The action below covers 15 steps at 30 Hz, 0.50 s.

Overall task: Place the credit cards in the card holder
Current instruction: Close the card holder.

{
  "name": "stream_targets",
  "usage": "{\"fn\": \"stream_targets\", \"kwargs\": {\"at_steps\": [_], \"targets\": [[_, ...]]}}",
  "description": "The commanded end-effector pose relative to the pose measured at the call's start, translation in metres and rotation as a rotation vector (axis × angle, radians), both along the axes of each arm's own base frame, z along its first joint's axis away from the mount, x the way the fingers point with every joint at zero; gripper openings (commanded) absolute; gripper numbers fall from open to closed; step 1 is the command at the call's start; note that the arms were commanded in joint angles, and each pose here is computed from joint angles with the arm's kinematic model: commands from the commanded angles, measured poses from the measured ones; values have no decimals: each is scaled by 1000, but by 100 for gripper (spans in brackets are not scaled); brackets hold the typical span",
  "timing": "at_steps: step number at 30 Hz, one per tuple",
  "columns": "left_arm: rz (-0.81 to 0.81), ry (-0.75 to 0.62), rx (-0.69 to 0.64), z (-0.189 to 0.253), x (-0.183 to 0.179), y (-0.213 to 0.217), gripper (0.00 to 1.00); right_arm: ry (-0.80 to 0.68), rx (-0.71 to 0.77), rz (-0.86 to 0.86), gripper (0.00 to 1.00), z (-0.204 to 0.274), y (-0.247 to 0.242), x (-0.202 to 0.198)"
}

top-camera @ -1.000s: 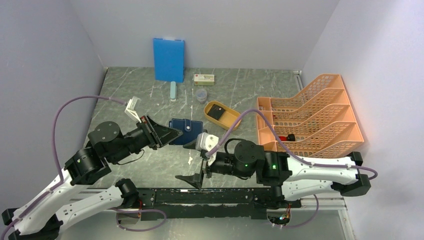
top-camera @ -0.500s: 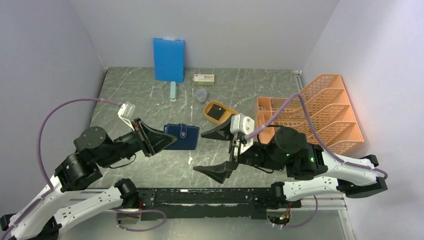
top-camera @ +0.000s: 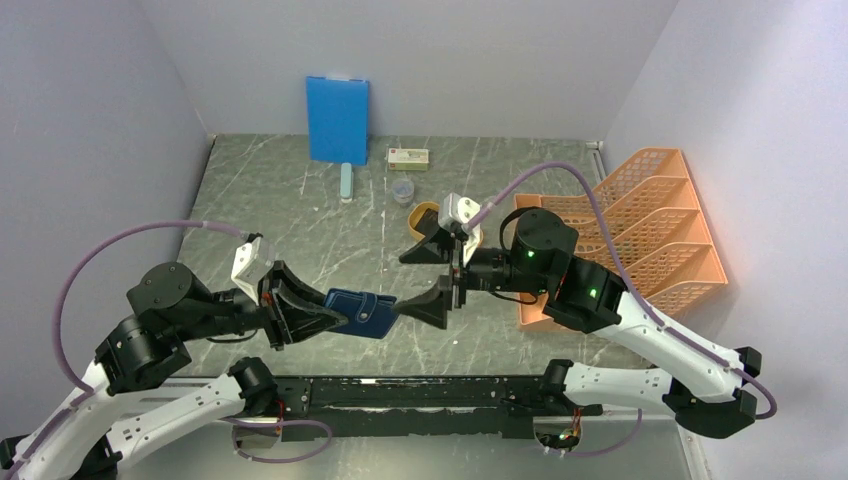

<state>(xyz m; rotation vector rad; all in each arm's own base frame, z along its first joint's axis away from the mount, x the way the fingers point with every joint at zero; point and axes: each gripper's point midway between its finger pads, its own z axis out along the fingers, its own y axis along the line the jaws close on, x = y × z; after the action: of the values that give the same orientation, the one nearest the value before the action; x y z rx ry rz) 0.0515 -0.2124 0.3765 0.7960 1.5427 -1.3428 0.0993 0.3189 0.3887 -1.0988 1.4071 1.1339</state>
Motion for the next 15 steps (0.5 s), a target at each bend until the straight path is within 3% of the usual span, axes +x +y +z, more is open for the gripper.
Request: {"fn": "stream_targets", "kwargs": {"at_steps": [1,7,15], "targets": [[-128,-161,-57,27,-25,5,5,34,94,304,86,22,-3,-55],[-145,-208,-91,38,-30,8,5,77,91,397,80,17,-1,-69],[-155,-214,-122,47,-34,10,5,121,100,391,73,3,6,-66]]}}
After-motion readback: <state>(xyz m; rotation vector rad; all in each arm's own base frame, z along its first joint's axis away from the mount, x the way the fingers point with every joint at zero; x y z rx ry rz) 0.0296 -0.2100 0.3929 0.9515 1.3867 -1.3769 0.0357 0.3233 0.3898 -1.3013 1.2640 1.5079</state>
